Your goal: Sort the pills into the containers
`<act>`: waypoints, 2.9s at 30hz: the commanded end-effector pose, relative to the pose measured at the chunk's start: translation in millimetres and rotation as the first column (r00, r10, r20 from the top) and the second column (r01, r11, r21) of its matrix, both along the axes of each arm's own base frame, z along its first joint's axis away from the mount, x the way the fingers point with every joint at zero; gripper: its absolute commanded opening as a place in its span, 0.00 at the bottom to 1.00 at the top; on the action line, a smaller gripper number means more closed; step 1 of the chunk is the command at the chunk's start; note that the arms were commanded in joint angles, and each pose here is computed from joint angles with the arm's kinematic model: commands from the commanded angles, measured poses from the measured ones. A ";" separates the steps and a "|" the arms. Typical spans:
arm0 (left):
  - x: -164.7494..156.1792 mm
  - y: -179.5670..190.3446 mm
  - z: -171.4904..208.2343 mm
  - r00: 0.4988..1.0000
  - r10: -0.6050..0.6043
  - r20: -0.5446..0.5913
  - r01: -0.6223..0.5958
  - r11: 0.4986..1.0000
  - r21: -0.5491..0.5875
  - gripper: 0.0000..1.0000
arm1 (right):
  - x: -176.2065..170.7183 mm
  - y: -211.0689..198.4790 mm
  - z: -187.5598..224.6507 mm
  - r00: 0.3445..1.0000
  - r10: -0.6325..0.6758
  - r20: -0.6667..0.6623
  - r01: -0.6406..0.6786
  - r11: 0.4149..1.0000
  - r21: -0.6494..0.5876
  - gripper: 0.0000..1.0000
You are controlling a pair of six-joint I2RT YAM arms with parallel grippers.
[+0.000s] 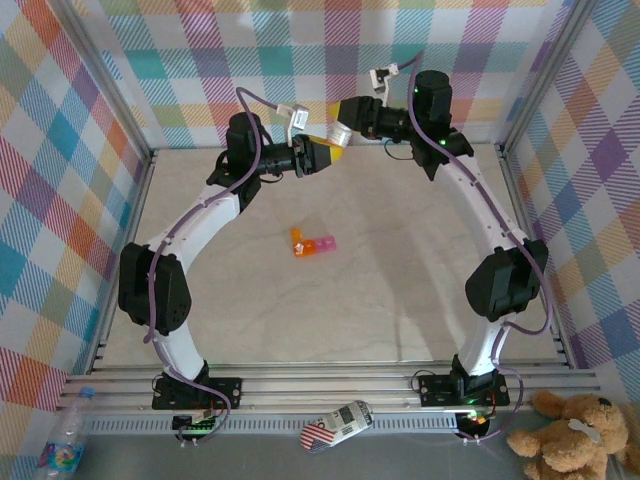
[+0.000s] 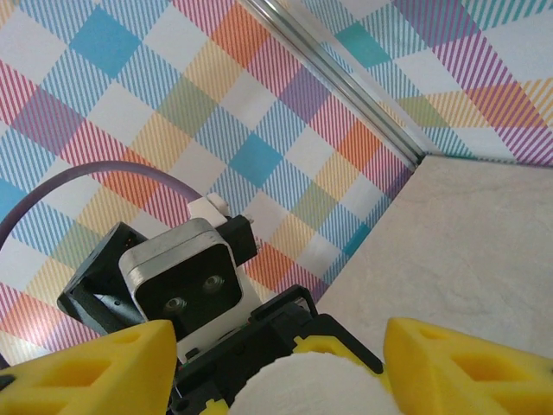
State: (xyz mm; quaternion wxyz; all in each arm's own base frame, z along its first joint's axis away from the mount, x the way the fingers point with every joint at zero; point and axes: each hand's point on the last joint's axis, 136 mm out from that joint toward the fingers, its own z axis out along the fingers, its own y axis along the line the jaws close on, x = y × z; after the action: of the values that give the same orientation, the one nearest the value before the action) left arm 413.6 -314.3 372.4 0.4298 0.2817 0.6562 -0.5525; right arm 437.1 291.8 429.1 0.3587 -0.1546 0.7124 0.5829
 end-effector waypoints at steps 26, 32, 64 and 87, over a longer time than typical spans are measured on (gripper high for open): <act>19.5 21.8 26.7 0.915 0.357 0.189 -0.371 0.928 0.041 0.00 | 7.1 54.9 -65.0 0.918 -0.379 -0.115 0.358 0.918 -0.169 0.35; 28.5 21.1 15.4 0.888 0.419 0.188 -0.436 0.898 0.056 0.00 | 9.6 65.3 -63.8 0.878 -0.463 -0.121 0.446 0.883 -0.144 0.36; 14.6 9.1 11.5 0.998 0.062 0.023 -0.061 0.998 -0.033 0.00 | 3.7 -11.0 5.0 0.996 -0.072 0.043 0.072 0.997 0.009 0.88; 13.7 5.4 11.6 1.000 0.025 0.006 -0.025 0.999 -0.037 0.00 | 3.8 11.1 -6.5 1.000 0.004 -0.001 -0.004 1.000 0.002 0.43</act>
State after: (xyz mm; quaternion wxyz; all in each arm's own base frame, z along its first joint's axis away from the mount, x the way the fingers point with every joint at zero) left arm 425.2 -310.6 365.7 0.4242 0.2569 0.6663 -0.5568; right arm 450.7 294.1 413.5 0.3554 -0.1289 0.7237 0.5773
